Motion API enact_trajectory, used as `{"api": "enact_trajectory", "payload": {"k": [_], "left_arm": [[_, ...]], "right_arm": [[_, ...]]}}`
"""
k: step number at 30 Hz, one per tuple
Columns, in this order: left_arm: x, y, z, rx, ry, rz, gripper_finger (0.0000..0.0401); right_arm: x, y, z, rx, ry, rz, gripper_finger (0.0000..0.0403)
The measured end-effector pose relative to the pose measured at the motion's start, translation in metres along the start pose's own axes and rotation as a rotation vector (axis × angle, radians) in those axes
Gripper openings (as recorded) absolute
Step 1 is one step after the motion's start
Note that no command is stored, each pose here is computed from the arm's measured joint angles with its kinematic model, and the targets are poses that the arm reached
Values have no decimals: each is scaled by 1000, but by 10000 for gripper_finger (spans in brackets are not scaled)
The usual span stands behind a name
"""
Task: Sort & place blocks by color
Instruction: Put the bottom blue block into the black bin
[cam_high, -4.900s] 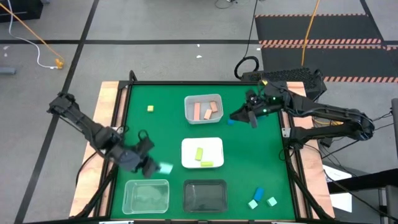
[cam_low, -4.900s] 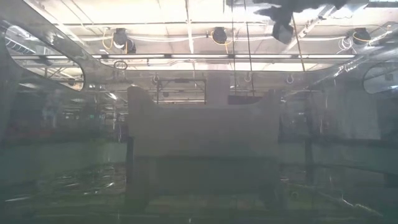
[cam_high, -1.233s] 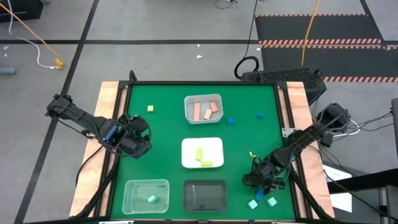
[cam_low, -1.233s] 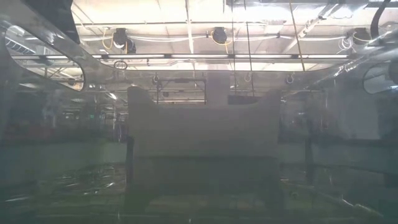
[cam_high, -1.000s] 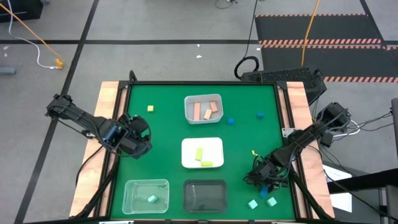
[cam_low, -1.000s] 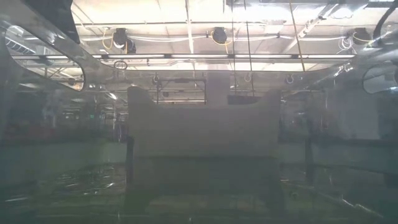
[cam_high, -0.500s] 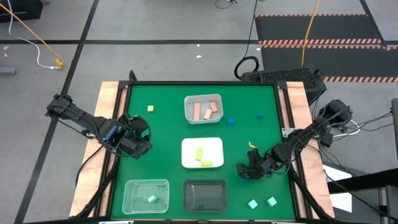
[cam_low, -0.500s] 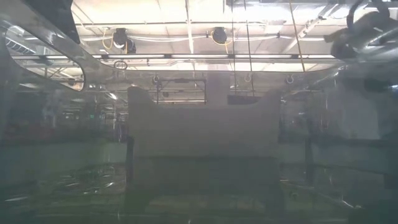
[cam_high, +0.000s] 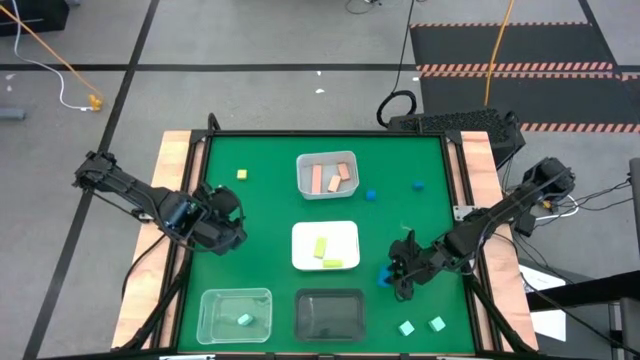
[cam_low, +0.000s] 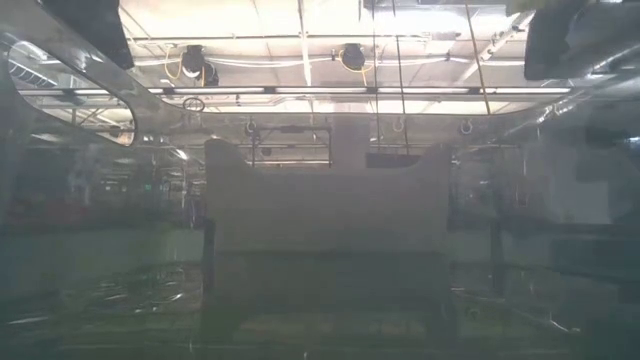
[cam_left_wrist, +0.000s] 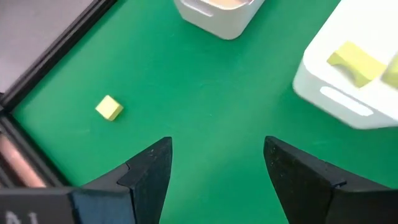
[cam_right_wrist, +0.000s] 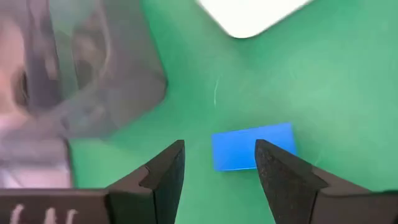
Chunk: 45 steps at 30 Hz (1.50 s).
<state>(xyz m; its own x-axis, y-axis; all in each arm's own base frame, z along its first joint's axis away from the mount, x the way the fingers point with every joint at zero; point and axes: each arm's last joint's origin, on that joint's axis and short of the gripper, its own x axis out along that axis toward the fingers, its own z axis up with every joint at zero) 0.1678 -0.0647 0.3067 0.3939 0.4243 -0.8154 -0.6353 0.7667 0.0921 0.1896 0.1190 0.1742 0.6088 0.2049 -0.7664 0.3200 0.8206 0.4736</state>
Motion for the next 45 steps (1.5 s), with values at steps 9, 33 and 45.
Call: {"api": "enact_trajectory", "payload": {"k": [9, 33, 45], "left_arm": [[-1, -12, 7, -257, -52, -112, 255], [3, -7, 28, 332, -193, -87, 255], [-3, 39, 34, 521, -155, 32, 255]], "right_arm": [[3, -3, 7, 288, 49, 25, 187], [9, -16, 9, 1356, 97, -125, 187], [29, -22, 18, 1469, 142, -184, 187]]}}
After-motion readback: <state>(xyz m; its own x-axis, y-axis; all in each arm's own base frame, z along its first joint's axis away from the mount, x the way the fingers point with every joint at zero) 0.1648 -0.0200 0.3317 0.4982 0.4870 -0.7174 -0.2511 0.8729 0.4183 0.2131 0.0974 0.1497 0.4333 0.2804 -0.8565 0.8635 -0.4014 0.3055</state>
